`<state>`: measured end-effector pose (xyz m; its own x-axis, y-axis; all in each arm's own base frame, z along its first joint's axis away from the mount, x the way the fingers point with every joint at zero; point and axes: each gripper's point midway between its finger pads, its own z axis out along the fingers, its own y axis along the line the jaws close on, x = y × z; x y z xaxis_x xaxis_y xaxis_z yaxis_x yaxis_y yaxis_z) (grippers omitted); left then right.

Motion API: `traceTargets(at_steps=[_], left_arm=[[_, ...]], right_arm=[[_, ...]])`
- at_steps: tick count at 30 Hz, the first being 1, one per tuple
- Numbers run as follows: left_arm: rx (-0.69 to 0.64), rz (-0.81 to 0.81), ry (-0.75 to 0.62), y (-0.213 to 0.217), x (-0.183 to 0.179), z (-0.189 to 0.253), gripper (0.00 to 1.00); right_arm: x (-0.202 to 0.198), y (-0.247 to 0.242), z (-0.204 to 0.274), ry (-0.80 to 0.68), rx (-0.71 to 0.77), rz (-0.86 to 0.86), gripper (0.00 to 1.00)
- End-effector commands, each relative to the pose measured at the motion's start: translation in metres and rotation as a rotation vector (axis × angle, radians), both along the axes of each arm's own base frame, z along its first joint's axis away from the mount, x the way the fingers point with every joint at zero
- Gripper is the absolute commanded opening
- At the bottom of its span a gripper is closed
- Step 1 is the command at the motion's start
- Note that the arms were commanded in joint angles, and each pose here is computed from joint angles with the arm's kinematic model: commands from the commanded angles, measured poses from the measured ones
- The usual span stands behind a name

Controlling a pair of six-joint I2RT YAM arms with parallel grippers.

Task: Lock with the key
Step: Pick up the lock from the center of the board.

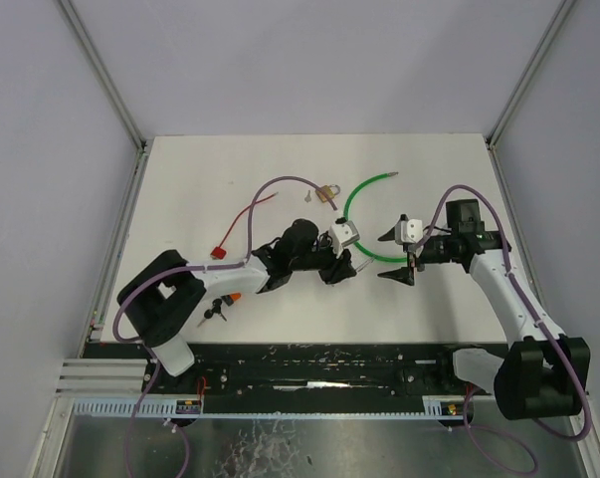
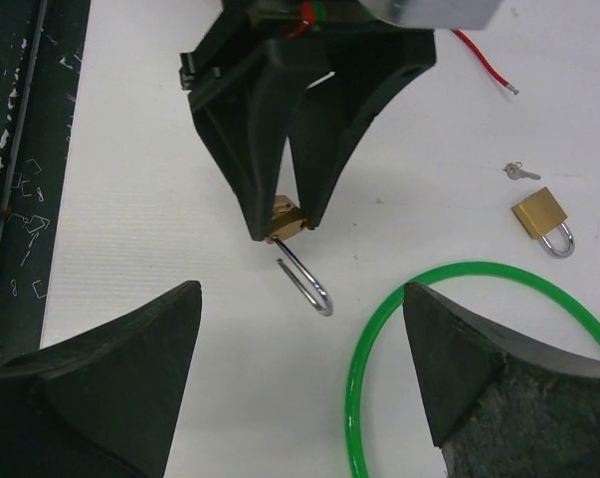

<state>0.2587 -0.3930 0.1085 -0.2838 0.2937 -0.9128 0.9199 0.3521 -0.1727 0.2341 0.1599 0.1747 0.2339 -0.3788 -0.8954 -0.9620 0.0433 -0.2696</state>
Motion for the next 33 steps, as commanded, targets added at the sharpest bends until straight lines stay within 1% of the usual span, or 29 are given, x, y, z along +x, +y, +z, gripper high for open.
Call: traceTargets(at_steps=[1,7,12,20,26,31,33], left_arm=[[-0.143,-0.118,-0.161,-0.013,-0.010,0.045,0.00],[-0.162,-0.142,-0.200,-0.011,-0.019,0.049,0.00],[-0.180,-0.140,-0.224,-0.010,-0.020,0.052,0.00],[-0.188,-0.148,-0.237,-0.011,-0.024,0.052,0.00],[-0.190,-0.158,-0.242,-0.010,-0.028,0.052,0.00],[-0.196,-0.166,-0.249,-0.010,-0.030,0.053,0.00],[-0.196,-0.167,-0.247,-0.010,-0.030,0.052,0.00]], right_arm=[[0.004,0.003,0.008,0.000,0.051,0.008,0.87],[0.005,0.004,-0.012,0.063,0.056,0.019,0.88],[0.000,0.005,-0.020,0.089,0.057,0.038,0.85],[-0.005,0.009,-0.033,0.141,0.087,0.061,0.76],[-0.005,0.009,-0.033,0.123,0.086,0.065,0.64],[-0.005,0.010,-0.035,0.130,0.089,0.066,0.48],[-0.006,0.011,-0.033,0.125,0.094,0.071,0.42]])
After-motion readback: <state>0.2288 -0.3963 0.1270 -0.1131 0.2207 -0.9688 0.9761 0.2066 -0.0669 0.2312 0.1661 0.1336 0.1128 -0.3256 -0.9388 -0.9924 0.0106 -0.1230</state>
